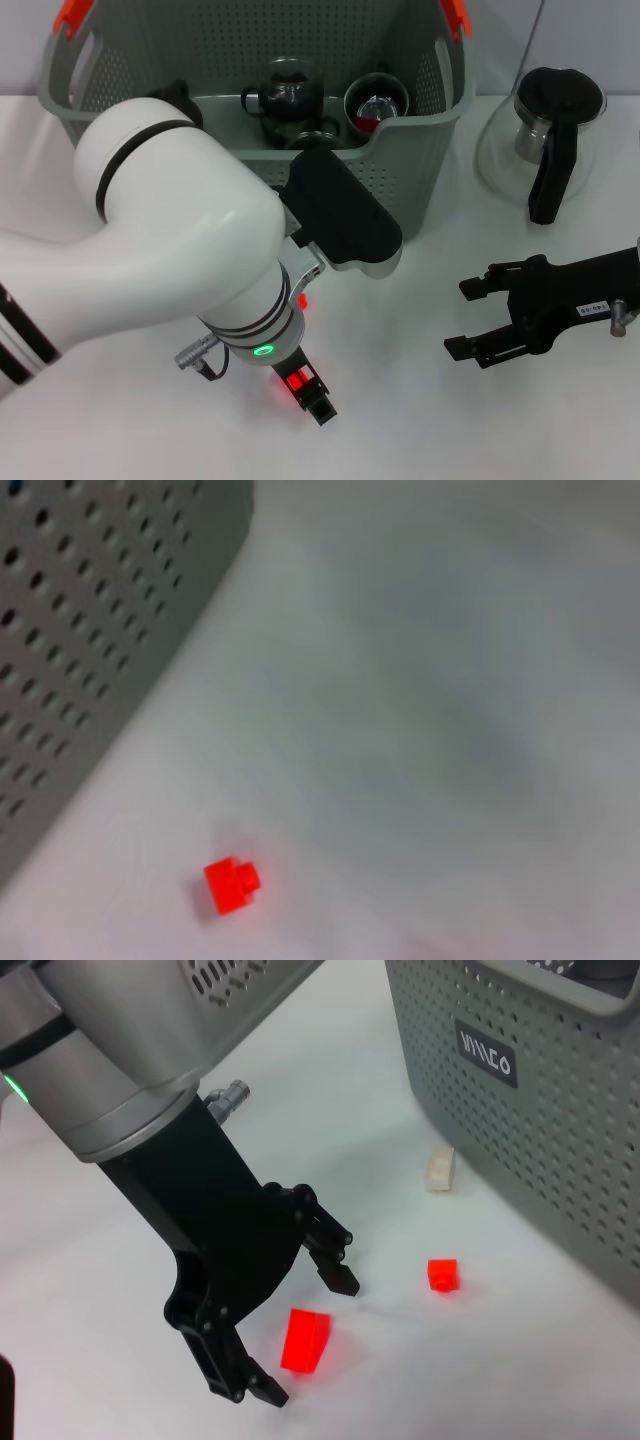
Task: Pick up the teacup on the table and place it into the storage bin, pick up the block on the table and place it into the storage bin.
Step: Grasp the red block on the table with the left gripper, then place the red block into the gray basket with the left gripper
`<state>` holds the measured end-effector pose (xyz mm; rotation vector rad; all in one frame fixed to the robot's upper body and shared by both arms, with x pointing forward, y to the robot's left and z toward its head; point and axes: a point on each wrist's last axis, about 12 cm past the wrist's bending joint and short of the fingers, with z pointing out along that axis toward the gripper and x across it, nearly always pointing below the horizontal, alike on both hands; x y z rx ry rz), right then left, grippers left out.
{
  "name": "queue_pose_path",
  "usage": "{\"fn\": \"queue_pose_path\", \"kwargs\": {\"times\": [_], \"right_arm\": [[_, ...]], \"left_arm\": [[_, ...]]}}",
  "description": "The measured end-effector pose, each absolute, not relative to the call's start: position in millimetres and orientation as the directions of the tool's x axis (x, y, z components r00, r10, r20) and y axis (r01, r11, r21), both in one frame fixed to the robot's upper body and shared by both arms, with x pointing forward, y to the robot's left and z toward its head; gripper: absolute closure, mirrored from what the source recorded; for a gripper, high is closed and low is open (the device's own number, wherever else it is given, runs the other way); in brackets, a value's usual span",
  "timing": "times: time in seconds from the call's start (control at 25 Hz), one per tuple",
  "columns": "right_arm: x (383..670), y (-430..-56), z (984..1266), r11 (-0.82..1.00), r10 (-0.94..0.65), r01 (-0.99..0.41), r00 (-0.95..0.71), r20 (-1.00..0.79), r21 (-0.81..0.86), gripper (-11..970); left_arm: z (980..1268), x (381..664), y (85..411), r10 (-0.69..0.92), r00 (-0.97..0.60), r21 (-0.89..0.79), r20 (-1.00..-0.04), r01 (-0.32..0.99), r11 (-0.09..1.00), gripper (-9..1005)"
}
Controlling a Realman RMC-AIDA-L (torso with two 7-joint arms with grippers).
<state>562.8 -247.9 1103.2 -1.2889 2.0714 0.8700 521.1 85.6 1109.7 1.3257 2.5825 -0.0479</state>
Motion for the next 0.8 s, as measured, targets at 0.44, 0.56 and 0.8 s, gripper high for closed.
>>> {"fn": "queue_pose_path", "kwargs": {"times": [0.44, 0.56, 0.8], "right_arm": [[563.2, -248.1, 1103.1, 0.335, -0.561, -0.912, -0.393, -0.729, 0.234, 13], [563.5, -248.2, 1103.1, 0.338, -0.56, -0.912, -0.393, -0.729, 0.233, 12], [564.2, -248.9, 1102.9, 0.343, -0.561, -0.911, -0.393, -0.729, 0.228, 12]], "left_arm": [[1106.4, 523.4, 85.3, 0.802, -0.558, 0.087, -0.211, 0.807, 0.584, 235], [1106.3, 523.5, 85.1, 0.803, -0.557, 0.088, -0.211, 0.807, 0.583, 326], [1107.4, 523.9, 84.3, 0.807, -0.554, 0.09, -0.205, 0.81, 0.579, 487]]}}
